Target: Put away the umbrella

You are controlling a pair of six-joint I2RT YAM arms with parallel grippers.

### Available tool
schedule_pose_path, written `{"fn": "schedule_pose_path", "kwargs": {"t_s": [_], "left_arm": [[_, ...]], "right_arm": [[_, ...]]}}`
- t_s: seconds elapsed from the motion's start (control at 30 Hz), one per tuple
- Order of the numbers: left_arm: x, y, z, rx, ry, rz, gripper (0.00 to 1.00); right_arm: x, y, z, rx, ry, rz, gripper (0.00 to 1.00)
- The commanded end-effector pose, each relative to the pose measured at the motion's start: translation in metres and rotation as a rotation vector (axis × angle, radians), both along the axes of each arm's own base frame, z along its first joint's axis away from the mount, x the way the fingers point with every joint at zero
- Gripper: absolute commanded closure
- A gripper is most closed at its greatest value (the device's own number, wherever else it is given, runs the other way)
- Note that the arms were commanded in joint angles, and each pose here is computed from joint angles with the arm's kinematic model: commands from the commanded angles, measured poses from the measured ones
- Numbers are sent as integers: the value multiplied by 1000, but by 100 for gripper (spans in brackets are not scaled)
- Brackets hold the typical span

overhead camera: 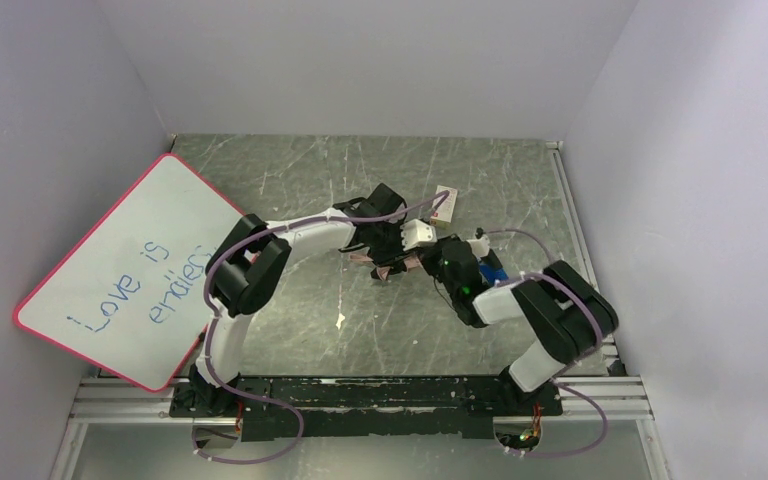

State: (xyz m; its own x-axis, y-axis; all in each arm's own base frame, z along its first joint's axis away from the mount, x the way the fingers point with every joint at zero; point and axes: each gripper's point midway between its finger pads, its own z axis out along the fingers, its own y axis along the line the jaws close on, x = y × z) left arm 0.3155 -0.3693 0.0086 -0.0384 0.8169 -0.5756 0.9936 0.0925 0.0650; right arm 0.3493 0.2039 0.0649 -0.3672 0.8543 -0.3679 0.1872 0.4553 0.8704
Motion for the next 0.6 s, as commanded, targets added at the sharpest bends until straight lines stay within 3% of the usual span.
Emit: {"fn": "schedule_pose_path", "kwargs": {"t_s": [0.0, 0.2, 0.47, 0.57], "left_arm": [[-120, 80, -86, 325, 520, -17, 95], [-117, 76, -81, 294, 535, -11, 95], [-116, 74, -79, 280, 539, -15, 95], [-117, 75, -79, 284, 539, -14, 95]], "right_arm": [[-18, -48, -22, -201, 99, -129, 85], [-33, -70, -2, -280, 62, -149, 84], [-57, -34, 21, -267, -109, 144, 87], [-63, -20, 29, -292, -188, 252, 80]]}}
